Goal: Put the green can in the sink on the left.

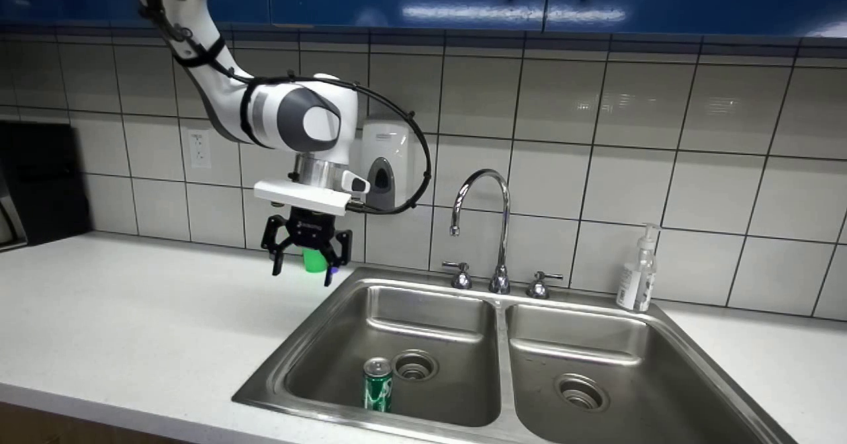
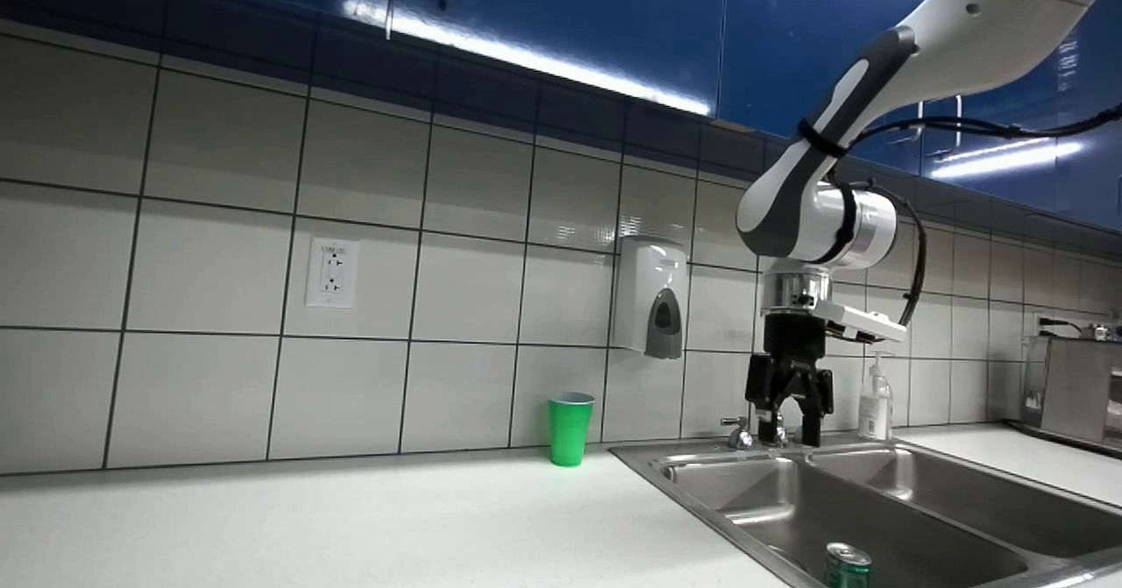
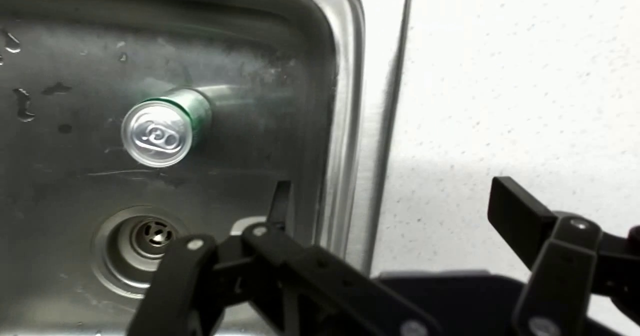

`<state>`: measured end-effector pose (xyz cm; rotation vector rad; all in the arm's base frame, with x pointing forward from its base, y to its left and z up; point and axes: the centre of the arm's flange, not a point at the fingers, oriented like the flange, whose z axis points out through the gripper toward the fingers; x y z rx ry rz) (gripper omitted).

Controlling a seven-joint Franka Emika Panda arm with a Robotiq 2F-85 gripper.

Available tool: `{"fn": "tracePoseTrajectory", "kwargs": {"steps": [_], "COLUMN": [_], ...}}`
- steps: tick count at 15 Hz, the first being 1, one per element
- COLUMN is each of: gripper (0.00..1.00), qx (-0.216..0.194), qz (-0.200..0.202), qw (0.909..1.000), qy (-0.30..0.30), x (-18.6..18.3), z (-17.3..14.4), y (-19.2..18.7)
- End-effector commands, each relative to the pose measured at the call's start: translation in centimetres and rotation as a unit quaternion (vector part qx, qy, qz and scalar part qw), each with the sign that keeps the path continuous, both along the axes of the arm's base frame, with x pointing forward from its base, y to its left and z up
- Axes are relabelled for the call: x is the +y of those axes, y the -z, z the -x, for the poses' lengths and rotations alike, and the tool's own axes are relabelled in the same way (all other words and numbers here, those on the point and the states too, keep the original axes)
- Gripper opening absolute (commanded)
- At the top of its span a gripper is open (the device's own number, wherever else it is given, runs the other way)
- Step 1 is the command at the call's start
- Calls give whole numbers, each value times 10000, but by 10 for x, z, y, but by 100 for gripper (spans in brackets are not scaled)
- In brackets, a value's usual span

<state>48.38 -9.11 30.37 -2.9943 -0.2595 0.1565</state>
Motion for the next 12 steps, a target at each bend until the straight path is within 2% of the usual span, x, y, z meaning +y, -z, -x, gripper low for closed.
{"fn": "tracePoseTrajectory", "kwargs": {"steps": [1,6,12], "gripper": [100,100,100], "qx": [150,18,350], "qz": [-173,-191,-67], "qw": [9996,9995,9988], "qy": [-156,-244,-335], "x": [35,74,109], "z": [35,76,131], "y": [-33,-46,-41]}}
